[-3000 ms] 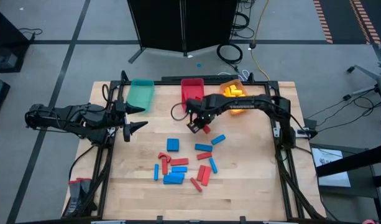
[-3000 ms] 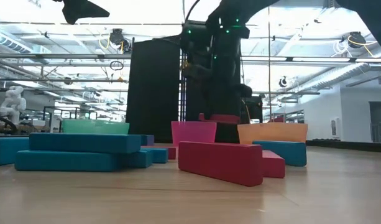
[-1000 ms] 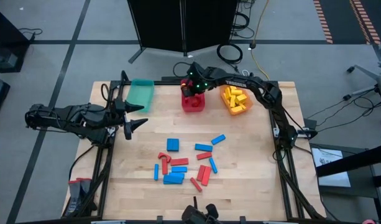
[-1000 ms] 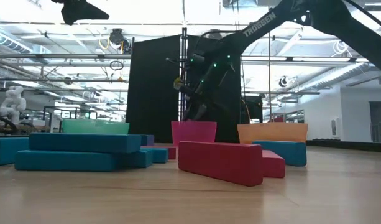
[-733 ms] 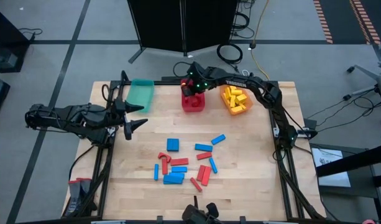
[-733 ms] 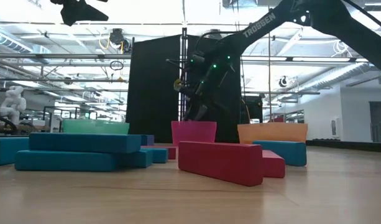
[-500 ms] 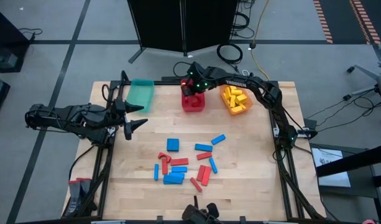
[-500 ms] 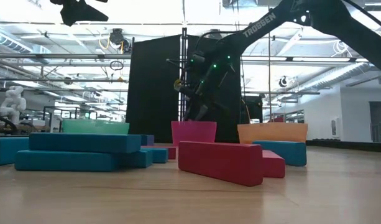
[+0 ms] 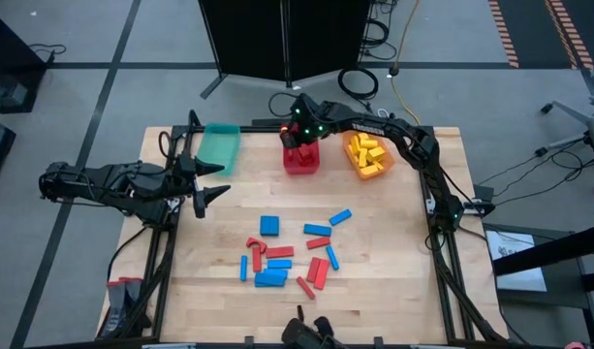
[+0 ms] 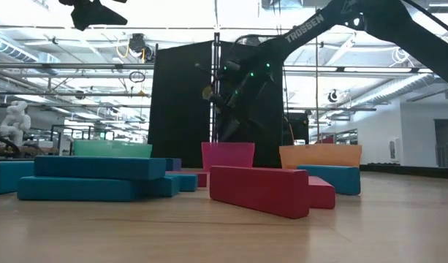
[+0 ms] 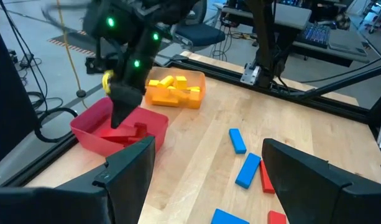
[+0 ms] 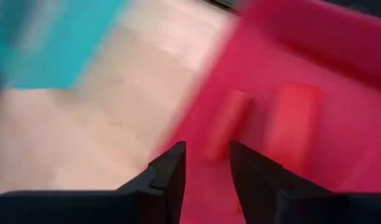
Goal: Sort blocks
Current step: Put the red block into the red bin
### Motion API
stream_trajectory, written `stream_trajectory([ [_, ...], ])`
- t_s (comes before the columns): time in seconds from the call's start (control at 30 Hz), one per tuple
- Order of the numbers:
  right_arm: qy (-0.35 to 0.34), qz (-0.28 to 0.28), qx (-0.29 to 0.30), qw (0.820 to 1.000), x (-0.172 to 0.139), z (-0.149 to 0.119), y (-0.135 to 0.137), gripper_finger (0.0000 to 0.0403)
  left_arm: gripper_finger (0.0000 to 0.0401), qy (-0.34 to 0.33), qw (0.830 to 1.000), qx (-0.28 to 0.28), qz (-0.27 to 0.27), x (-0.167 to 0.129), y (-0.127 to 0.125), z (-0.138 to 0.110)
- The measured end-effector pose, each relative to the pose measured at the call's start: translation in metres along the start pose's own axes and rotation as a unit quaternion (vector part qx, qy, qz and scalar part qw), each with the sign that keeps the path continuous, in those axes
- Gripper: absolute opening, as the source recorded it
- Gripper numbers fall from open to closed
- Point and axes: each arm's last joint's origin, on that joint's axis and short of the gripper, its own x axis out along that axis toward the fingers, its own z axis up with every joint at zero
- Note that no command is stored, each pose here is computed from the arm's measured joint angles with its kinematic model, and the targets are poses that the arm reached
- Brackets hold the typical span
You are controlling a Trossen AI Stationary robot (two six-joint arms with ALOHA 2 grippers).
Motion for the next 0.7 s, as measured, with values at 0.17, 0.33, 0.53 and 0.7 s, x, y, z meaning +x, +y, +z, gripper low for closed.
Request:
stream_trajectory([
  [0.17,0.015,0.099,-0.099,0.99,-0.043,0.018,0.042,0.0104,0.0302,0.0,1.0,0.0,0.0,0.0,0.0,0.0],
  [0.33,0.094,0.132,-0.249,0.955,-0.087,-0.014,0.1,0.0093,0.0302,0.0,1.0,0.0,0.0,0.0,0.0,0.0],
  [0.53,0.281,0.08,-0.331,0.897,-0.096,-0.097,0.138,0.0089,0.0302,0.0,1.0,0.0,0.0,0.0,0.0,0.0],
  [0.7,0.337,-0.004,-0.418,0.843,-0.082,-0.167,0.165,0.0089,0.0302,0.0,1.0,0.003,0.0,0.0,0.0,0.0],
])
